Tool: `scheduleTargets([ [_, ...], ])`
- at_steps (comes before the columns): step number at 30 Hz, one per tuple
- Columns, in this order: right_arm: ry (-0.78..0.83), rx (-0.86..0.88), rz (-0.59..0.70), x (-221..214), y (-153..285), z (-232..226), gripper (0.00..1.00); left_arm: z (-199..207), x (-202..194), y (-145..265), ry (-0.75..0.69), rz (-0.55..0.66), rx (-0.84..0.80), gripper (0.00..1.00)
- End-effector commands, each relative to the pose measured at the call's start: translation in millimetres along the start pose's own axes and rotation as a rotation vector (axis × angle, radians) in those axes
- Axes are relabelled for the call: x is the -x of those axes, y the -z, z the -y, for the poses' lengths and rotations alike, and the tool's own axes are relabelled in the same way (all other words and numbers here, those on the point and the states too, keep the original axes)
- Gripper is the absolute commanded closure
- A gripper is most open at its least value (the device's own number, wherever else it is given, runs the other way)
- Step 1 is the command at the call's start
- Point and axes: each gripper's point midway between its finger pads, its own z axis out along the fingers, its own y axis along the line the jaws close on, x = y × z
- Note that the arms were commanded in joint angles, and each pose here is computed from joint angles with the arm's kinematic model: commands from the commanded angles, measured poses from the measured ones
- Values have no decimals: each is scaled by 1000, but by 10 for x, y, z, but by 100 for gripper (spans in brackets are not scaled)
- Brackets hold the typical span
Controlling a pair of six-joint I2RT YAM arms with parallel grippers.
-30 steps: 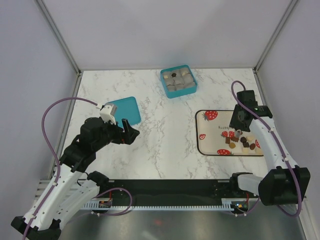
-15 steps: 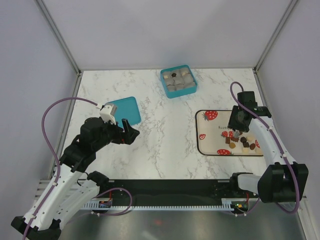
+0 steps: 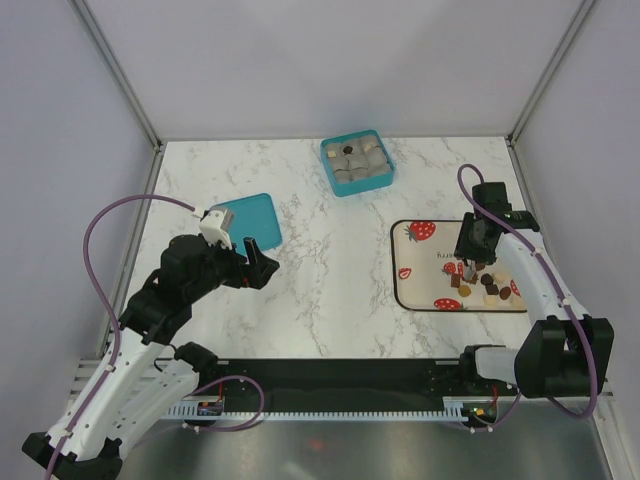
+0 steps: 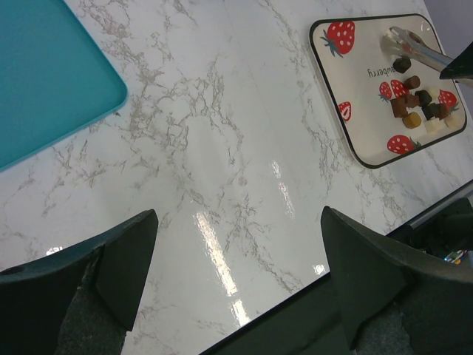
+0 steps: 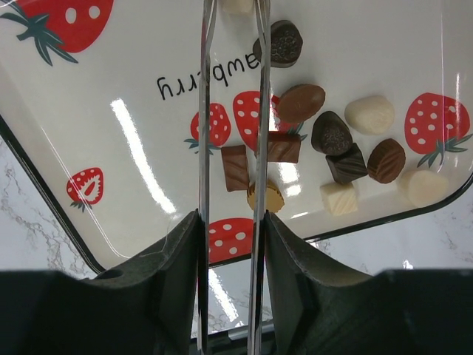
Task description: Pack the chocolate
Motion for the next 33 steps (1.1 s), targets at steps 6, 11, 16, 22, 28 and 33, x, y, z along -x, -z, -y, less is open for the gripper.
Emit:
scheduleTargets([
  [6,-11,28,65,173,75,-50,64,41,37,0,-38,14,-28,1],
  [11,-19,74,91,231,195,-118,68,35,31,-10,-38,11,-25,1],
  [16,-5,125,135,380,397,-266,70,32,23,-16,-36,6,-23,1],
  [22,47,218,219,646,724,-698,70,26,20,-29,-35,2,-20,1],
  [28,120,281,265,991,812,-1326,70,17,26,-27,-34,6,-15,1],
  [33,174,338,317,1326,849,-1861,70,10,10,-37,-33,0,-13,1],
])
